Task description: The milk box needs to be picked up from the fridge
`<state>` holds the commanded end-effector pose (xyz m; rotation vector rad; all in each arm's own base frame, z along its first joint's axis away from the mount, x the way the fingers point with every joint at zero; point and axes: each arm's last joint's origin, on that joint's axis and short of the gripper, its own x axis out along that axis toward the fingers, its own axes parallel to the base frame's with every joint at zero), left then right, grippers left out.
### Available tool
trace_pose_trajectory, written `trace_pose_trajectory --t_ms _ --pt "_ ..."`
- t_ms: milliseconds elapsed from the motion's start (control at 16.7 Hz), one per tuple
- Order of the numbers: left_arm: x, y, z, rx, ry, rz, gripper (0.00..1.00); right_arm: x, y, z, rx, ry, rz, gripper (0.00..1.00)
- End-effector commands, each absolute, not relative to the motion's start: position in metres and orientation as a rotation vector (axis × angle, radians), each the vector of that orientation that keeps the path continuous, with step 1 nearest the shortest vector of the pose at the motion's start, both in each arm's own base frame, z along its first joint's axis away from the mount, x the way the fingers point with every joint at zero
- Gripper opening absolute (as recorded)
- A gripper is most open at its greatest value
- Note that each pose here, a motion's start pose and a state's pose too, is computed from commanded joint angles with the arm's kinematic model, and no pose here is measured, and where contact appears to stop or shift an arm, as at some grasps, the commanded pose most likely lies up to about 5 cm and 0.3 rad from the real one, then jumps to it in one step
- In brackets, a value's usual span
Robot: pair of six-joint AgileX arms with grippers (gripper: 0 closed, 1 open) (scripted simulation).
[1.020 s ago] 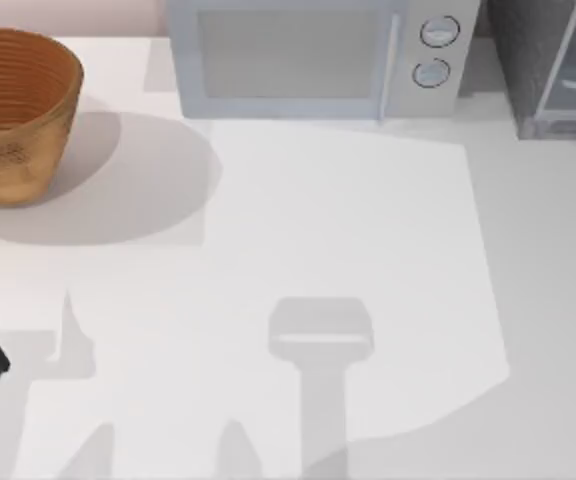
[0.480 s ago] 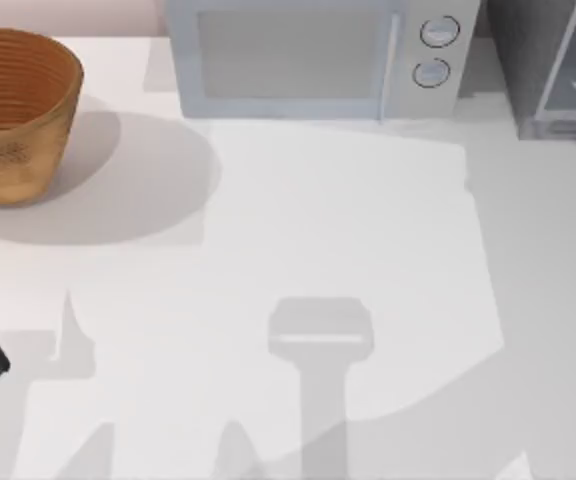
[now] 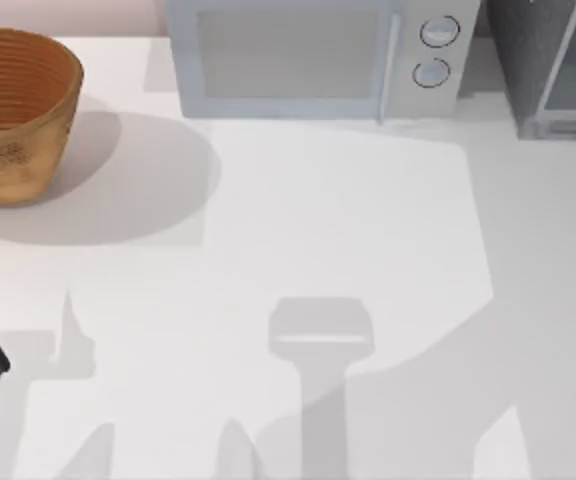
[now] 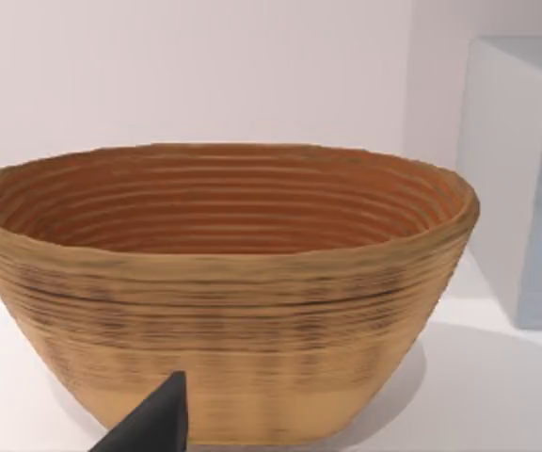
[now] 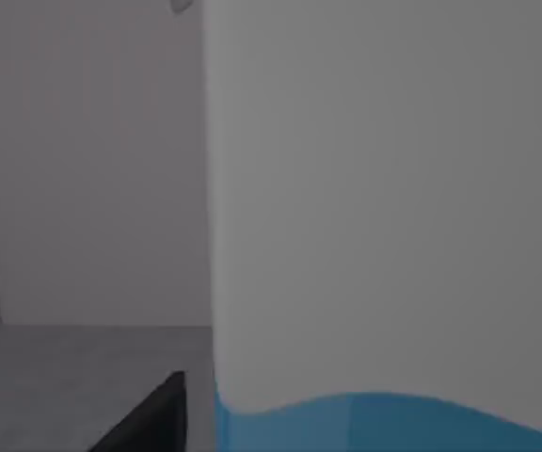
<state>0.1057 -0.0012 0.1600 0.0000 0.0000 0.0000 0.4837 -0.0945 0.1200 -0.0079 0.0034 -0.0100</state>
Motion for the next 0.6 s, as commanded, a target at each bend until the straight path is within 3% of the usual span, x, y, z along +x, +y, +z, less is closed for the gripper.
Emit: trace_pose_trajectory --t_ms 300,600 --pt "0.1057 -0.0012 0.16 0.0 0.0 0.0 1.0 0.4881 -0.0939 0.1187 -0.007 0.009 -0.01 1.0" --pt "0.1057 -0.0012 0.16 0.0 0.0 0.0 1.0 0.4881 -0.0939 0.1187 -0.007 0.009 -0.01 0.62"
